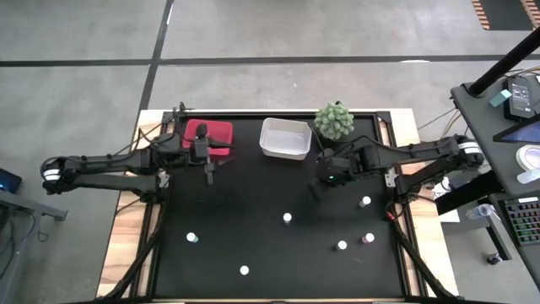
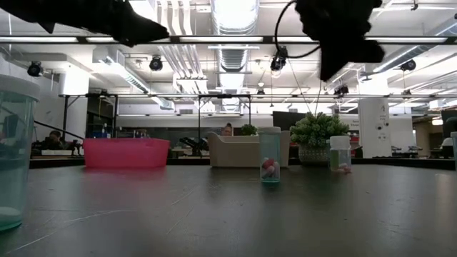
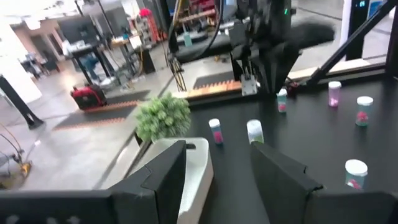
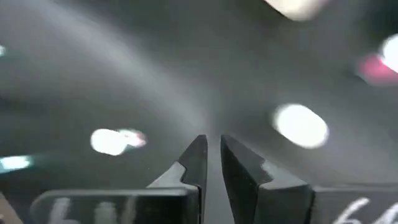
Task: Pick and place medicine bottles into bin by pill shape (circle, oval)
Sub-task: Put the transparent capsule bottle into the white bin
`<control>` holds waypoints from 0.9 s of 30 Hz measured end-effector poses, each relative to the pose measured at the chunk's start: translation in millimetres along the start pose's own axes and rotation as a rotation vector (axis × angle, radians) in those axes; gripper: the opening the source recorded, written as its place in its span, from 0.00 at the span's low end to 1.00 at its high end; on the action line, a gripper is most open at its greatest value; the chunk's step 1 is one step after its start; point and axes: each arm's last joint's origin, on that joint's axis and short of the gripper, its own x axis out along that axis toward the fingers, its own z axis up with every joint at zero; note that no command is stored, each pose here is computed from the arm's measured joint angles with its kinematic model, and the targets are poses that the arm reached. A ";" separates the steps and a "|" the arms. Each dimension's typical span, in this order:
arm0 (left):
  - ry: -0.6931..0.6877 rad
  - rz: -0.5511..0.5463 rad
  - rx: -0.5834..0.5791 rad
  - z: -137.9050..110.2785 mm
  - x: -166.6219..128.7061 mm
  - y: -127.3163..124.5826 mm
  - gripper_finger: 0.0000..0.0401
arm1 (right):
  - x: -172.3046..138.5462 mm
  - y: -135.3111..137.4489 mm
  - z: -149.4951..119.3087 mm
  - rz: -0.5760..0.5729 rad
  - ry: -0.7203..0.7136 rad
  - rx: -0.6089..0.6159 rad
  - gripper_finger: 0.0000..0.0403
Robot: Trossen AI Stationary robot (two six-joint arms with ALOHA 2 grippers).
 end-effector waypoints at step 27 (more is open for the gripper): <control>-0.054 0.027 0.027 1.5 -15.9 1.0 0.41 | 45.9 -8.1 32.1 -0.350 0.168 0.134 0.58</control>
